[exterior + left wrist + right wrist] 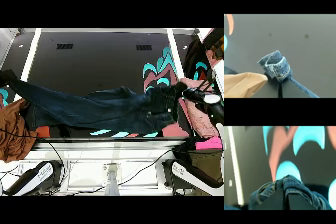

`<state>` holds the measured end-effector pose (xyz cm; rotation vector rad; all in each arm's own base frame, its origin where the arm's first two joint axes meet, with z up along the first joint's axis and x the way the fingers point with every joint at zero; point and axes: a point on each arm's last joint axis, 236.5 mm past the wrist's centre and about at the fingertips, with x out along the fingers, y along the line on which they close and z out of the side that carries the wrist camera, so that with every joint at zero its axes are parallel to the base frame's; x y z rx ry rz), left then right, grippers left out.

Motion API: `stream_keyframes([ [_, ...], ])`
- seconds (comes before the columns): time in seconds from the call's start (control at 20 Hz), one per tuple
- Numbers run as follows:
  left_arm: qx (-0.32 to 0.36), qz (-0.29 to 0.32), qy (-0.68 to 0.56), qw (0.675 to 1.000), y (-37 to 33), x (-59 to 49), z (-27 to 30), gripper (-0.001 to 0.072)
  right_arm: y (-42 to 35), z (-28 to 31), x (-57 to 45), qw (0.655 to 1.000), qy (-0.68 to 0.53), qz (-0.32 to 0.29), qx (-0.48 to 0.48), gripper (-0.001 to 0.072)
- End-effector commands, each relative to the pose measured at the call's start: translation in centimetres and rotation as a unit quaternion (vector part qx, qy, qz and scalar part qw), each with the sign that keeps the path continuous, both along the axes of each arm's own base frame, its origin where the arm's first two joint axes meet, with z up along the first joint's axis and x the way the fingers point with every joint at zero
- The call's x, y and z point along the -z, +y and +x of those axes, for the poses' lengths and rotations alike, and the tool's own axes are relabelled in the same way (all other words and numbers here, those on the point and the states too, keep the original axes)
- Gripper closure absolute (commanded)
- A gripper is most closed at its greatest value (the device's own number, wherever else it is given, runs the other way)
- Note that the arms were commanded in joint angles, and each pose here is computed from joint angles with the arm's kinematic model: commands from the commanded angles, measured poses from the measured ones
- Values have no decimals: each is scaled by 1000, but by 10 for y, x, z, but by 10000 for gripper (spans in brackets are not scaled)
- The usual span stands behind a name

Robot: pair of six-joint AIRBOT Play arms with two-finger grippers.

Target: Fold the clothes and pants, and hang the long-sleeved shirts on hangers.

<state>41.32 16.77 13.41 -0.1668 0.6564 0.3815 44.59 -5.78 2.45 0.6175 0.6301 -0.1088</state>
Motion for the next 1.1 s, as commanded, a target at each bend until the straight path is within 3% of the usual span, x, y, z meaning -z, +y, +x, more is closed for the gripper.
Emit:
stream_keyframes([
  [0.0, -6, -29, -31, 999, -7, -5, 11, 676, -14, 48, -35, 998, -57, -16, 34, 679],
  [0.4, 61, -63, -89, 992, -71, 23, 105, 682, -26, 117, -85, 991, -125, -38, 42, 679],
  [0.7, 66, -84, -167, 980, -83, -41, 178, 682, -29, 142, -95, 983, -160, -37, 79, 679],
  [0.85, 79, -94, -184, 975, -94, -87, 181, 682, -29, 144, -89, 983, -158, -37, 82, 679],
  [1.05, 141, -153, -107, 972, -146, -111, 128, 678, -40, 145, -97, 978, -174, -49, 101, 679],
])
